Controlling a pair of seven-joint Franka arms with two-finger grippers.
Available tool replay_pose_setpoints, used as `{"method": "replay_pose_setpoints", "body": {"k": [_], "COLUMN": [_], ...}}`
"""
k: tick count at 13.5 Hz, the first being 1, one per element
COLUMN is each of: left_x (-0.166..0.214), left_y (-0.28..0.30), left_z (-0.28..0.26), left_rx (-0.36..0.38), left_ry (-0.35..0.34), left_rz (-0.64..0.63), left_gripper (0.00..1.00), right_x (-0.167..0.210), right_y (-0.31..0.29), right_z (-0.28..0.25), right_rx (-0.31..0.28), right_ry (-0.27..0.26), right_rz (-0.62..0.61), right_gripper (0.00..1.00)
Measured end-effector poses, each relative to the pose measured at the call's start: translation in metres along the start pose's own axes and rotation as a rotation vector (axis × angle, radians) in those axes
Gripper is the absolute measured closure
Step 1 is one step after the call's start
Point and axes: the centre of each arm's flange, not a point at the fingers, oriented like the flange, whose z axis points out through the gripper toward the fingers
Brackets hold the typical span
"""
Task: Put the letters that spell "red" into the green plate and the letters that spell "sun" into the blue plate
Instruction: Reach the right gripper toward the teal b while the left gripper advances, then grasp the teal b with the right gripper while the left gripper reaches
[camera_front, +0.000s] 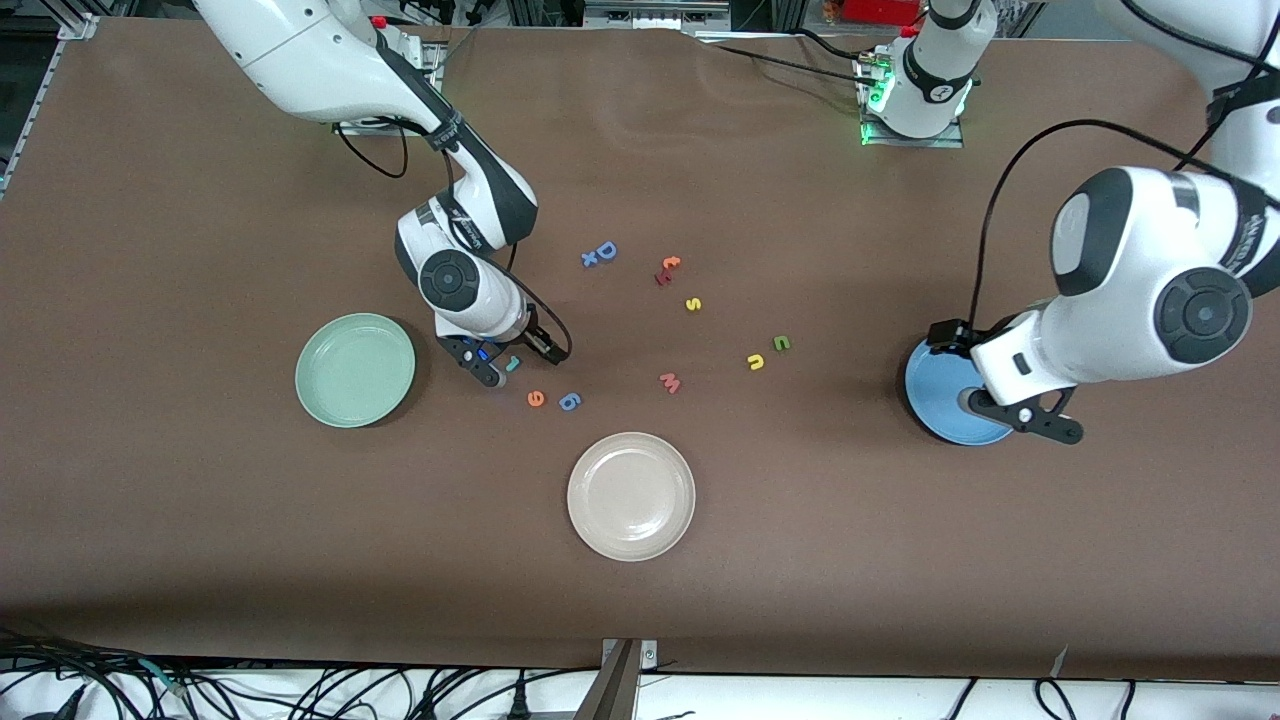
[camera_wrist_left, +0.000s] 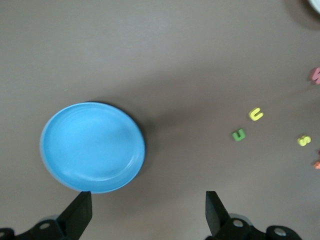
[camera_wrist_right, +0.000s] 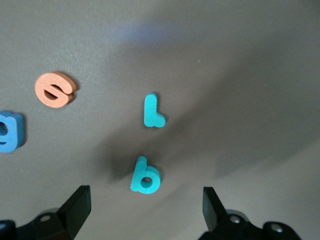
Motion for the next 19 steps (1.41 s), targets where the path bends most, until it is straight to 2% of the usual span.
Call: {"method": "replay_pose_setpoints", "body": {"k": [3,4,5,8,11,12,15,16,19], "left_x": [0.016,0.020,0.023,0.030,0.028,0.027,0.021,0.018,0.001], "left_y": [0.012,0.020,0.029,0.053,0.049,0.051,0.077,0.084,0.090], "left_z": [0.026,0.033,0.040,0.061,0.094,0.105,0.127,0.134,0.159], "left_rx": [0.004,0.008,0.013,0.025,0.030,0.033,0.044,0.047,0.049], "left_ry": [-0.008,-0.011,-0.015,-0.019,-0.007,-0.002,0.024,0.051,0.082], "left_rz": [-0.010,-0.023,-0.038,-0.076,-0.108,-0.130,-0.195,-0.200,-0.230], "left_gripper": [0.00,0.00,0.00,0.00,0.00,0.00,0.00,0.00,0.00], "right_x": [0.000,0.000,0.000,0.000,0.002,0.002,0.002,0.001,0.001], "right_y": [0.000,0.000,0.000,-0.001,-0.001,-0.002,-0.005,-0.005,-0.005], "right_z": [0.009,0.009,0.009,0.014,0.020,0.019,0.013,0.012,0.012], "right_rx": [0.002,0.002,0.001,0.008,0.019,0.025,0.038,0.039,0.039], "right_ry": [-0.004,-0.004,-0.005,-0.005,-0.005,-0.004,0.002,0.002,0.002], "right_rz": [0.010,0.014,0.017,0.020,0.023,0.023,0.022,0.023,0.024], "right_gripper": [0.04,0.17,0.21,0.21,0.22,0.26,0.62,0.71,0.71]}}
